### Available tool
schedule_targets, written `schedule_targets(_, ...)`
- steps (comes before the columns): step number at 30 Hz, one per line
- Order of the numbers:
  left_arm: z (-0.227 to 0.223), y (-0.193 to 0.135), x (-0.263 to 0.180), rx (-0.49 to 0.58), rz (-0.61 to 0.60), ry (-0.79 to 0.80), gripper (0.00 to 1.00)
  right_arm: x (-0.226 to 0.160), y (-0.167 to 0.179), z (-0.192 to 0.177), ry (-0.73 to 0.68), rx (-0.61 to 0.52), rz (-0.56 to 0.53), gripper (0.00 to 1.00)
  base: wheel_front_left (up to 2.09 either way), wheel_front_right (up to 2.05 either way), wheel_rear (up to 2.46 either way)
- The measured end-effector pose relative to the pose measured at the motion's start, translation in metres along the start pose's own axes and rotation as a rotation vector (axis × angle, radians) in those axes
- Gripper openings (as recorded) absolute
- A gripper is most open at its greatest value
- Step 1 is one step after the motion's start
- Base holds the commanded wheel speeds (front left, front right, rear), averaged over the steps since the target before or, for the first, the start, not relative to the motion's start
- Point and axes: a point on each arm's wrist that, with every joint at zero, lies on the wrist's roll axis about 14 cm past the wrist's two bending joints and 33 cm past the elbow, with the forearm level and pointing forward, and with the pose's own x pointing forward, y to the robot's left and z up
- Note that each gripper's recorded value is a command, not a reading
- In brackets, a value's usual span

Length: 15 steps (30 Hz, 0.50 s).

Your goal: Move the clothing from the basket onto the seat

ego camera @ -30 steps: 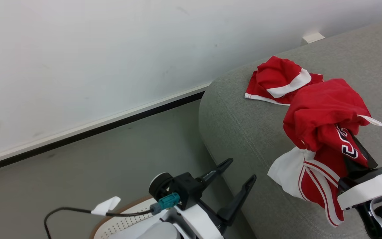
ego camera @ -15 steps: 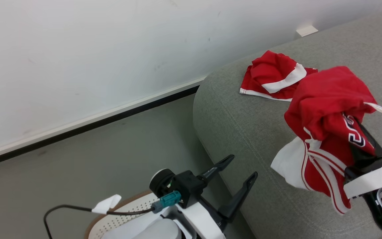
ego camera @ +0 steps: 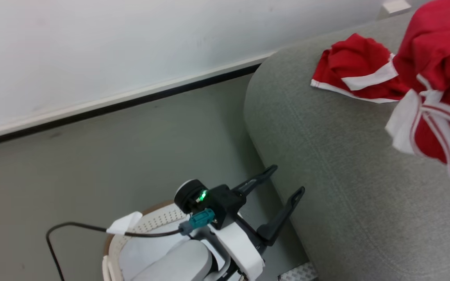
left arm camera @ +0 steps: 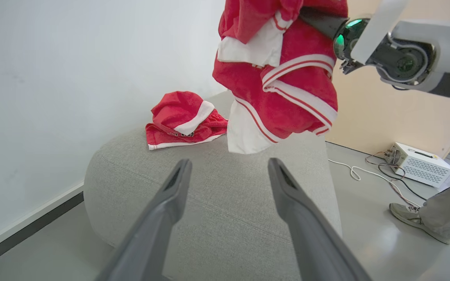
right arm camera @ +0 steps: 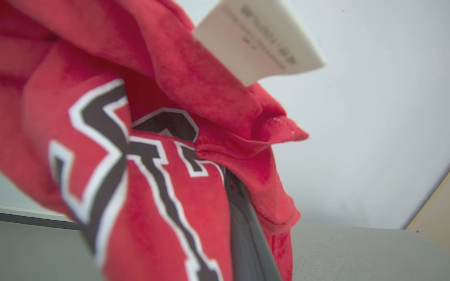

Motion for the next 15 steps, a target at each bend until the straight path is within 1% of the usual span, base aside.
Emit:
schedule_targets(4,-0.007,0.019,-0.005,-0.004,0.033,0.011,1.00,0.023,-0.014,-0.002,0.033,-0.084,0.008,0.00,0.00,0.00,0.00)
schedule_targets(9,-0.020,0.043,-0.013,-0.017,0.079,0.030,1.00,0.048,-0.044,-0.011,0.080,-0.117,-0.045,0.00,0.00,0.00,0.00)
schedule_targets(11,-0.024,0.051,-0.015,-0.021,0.090,0.033,1.00,0.055,-0.053,-0.023,0.116,-0.131,-0.063,0.00,0.00,0.00,0.00)
schedule_targets(13,-0.028,0.060,-0.018,-0.024,0.105,0.036,1.00,0.061,-0.059,-0.040,0.173,-0.168,-0.067,0.00,0.00,0.00,0.00)
schedule_targets(15,-0.034,0.068,-0.020,-0.028,0.117,0.044,1.00,0.066,-0.059,-0.058,0.220,-0.182,-0.068,0.00,0.00,0.00,0.00)
